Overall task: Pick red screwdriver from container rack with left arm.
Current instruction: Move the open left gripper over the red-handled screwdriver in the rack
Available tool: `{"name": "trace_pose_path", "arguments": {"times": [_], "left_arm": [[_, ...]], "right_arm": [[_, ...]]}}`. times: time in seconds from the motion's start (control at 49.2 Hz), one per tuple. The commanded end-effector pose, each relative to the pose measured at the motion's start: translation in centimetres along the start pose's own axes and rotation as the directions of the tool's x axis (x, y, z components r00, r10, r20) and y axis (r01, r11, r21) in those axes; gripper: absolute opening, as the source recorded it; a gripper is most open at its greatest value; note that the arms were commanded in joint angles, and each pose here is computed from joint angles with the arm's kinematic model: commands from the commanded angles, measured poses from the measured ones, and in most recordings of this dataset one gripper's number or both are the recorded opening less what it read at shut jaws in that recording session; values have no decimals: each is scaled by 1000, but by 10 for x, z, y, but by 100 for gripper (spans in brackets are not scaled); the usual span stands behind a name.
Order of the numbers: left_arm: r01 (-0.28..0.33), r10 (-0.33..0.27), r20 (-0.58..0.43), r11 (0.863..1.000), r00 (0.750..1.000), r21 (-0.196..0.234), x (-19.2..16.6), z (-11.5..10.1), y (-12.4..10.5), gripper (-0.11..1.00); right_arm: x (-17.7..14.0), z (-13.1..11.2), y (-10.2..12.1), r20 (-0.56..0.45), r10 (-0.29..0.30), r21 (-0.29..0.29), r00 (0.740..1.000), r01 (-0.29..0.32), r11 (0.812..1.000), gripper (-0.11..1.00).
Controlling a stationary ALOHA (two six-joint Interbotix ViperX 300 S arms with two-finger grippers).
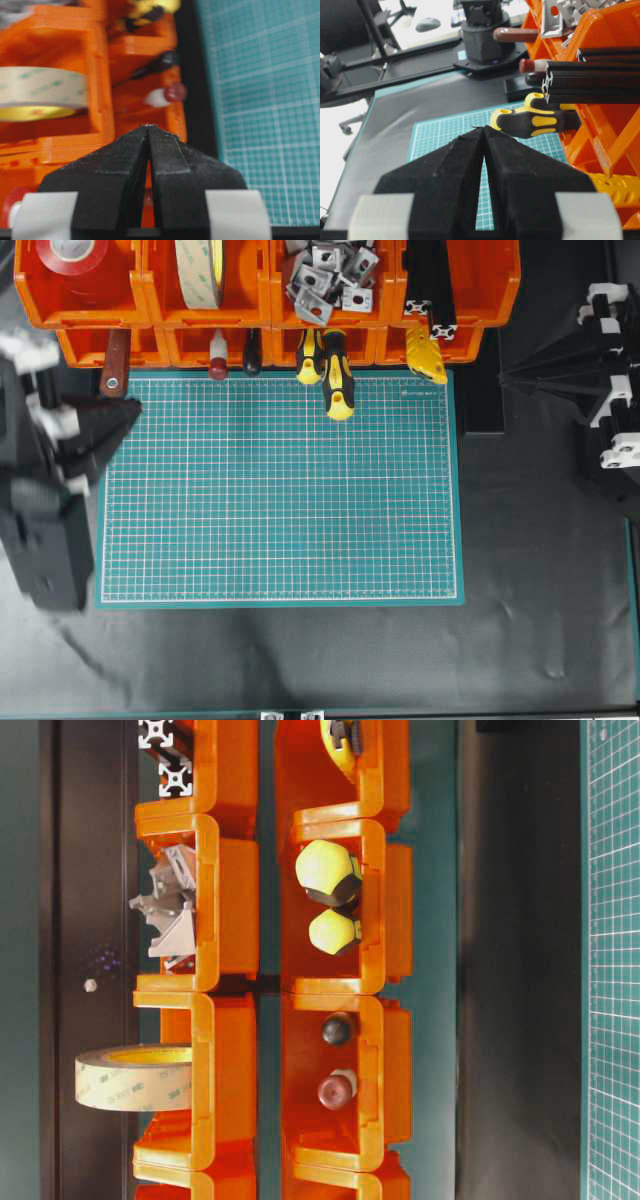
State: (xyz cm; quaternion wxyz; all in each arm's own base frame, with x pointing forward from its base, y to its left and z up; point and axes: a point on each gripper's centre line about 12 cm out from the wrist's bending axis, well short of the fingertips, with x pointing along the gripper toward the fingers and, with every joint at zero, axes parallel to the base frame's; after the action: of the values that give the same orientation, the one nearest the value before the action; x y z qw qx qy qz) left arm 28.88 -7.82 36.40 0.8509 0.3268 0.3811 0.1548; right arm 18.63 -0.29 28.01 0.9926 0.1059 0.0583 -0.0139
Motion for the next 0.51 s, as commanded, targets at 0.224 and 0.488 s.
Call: {"name": "trace_pose_path", "arguments": {"times": [0.224, 0.488], "left_arm": [[-101, 103, -129, 995, 986, 21, 20, 28, -28, 0], [-135, 145, -211, 989, 967, 61, 50, 28, -53, 0]], "right_arm": [[1, 6, 2, -20, -1, 1, 1000, 1, 1000, 0], [0, -6, 0, -73, -11, -21, 997, 10, 1000, 0]]}}
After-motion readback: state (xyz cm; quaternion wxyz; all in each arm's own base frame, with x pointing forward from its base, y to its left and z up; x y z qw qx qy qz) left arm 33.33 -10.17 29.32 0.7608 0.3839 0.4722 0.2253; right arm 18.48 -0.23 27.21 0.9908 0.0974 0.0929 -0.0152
